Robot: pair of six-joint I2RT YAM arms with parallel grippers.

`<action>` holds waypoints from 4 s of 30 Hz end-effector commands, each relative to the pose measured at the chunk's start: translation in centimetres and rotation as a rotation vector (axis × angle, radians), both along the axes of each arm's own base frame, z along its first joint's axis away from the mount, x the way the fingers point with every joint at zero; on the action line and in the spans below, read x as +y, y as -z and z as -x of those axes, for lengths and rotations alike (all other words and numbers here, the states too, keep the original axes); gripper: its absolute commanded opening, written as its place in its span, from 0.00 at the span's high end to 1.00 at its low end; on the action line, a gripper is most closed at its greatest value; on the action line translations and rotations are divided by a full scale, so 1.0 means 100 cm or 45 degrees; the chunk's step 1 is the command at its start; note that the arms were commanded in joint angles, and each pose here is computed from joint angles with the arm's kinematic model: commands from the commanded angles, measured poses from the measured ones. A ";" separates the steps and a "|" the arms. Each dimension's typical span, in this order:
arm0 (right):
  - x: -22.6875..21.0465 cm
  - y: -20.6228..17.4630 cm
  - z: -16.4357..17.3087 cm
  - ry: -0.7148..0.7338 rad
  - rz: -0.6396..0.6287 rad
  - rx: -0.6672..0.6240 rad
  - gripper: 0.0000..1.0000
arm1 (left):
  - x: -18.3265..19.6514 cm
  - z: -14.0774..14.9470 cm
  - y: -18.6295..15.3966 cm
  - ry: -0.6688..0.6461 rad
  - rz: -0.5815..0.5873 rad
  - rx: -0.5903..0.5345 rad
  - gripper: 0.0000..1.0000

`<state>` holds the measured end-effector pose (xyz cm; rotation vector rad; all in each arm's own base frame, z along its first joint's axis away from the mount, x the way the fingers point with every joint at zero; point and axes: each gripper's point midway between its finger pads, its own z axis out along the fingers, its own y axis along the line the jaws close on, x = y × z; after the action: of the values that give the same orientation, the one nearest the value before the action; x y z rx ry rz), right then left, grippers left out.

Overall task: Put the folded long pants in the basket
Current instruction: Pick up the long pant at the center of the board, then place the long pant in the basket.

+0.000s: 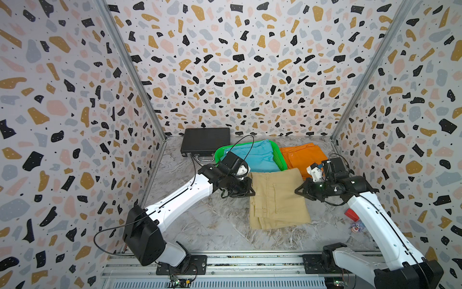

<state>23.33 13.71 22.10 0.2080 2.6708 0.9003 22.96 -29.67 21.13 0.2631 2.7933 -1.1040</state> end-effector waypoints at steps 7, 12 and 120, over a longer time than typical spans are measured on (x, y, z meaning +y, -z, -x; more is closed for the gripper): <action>0.021 -0.077 -0.078 -0.103 -0.019 -0.278 1.00 | 0.023 -0.071 -0.053 -0.138 0.113 -0.111 1.00; 0.043 -0.091 -0.146 -0.098 -0.095 -0.322 1.00 | 0.039 -0.125 -0.055 -0.197 0.132 -0.131 1.00; 0.106 0.082 -0.172 -0.273 0.092 0.163 0.63 | 0.047 -0.175 0.092 -0.334 0.125 0.253 0.75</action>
<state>40.98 25.39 10.71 -0.0349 2.8969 0.9332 39.80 -26.25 8.99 -0.2038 2.8722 -1.2650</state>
